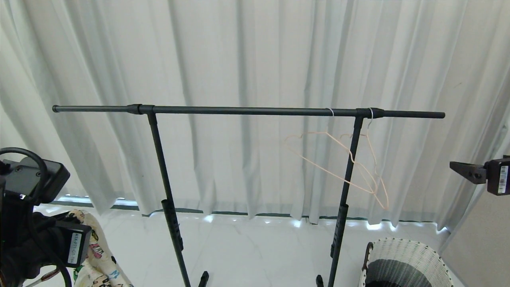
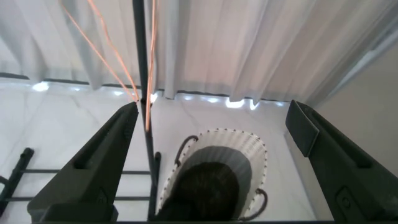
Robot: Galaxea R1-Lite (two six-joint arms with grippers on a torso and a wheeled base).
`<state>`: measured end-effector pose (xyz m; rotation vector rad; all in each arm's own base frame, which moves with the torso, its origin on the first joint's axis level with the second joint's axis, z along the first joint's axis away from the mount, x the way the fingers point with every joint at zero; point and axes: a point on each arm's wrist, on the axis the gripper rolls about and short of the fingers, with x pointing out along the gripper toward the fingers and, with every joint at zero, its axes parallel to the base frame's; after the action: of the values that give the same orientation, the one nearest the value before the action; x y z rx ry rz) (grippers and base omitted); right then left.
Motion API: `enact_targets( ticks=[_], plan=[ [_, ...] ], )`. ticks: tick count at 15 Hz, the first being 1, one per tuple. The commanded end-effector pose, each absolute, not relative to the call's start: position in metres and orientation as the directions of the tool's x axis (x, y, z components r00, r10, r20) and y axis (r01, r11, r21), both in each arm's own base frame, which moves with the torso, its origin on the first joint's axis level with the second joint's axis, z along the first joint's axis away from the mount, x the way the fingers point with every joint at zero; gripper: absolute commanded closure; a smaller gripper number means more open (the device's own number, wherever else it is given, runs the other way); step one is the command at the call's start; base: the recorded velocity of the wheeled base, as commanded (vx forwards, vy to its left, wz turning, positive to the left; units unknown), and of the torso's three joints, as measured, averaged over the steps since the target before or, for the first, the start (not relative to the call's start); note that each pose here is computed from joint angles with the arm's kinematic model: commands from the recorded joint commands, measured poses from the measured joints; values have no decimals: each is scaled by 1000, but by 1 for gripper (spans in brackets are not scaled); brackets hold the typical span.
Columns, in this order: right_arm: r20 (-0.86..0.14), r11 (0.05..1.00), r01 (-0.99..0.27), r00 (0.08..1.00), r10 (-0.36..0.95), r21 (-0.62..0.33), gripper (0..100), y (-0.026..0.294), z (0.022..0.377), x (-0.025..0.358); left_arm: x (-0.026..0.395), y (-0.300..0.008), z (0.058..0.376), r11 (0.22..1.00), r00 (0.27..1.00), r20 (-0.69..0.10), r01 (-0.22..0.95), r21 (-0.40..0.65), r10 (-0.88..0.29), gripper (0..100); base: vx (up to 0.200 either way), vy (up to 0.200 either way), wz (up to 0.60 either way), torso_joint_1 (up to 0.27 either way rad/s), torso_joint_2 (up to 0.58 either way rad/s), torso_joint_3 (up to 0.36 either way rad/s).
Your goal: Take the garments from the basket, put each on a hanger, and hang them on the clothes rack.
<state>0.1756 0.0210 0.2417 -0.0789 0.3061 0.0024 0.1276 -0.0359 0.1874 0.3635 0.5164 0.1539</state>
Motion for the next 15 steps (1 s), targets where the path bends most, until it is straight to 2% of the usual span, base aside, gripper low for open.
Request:
enact_targets(
  ticks=[1, 5, 9, 12, 15],
  plan=[
    [-321, 997, -19, 947, -7, -78, 0, 22, 239, 181, 128, -37, 187, 925, 861, -454, -47, 378, 229, 100, 200, 0, 0, 2, 2, 2],
    [-365, 996, -35, 931, 3, -82, 0, 26, 230, 190, 129, -38, 189, 922, 864, -451, -39, 386, 226, 100, 200, 0, 0, 1, 4, 2],
    [-453, 999, -23, 891, 32, 27, 0, 38, 209, 210, 129, -37, 189, 921, 862, -452, -42, 386, 229, 100, 200, 0, 0, 2, 5, 2],
    [-515, 998, 9, 856, 27, 67, 0, 40, 192, 218, 127, -36, 190, 923, 867, -443, -47, 382, 228, 100, 0, 0, 0, 0, 0, 0],
    [-581, 997, 32, 814, 14, 68, 0, 41, 170, 223, 128, -37, 192, 925, 874, -431, -54, 377, 227, 100, 0, 0, 0, 0, 0, 0]
  ],
)
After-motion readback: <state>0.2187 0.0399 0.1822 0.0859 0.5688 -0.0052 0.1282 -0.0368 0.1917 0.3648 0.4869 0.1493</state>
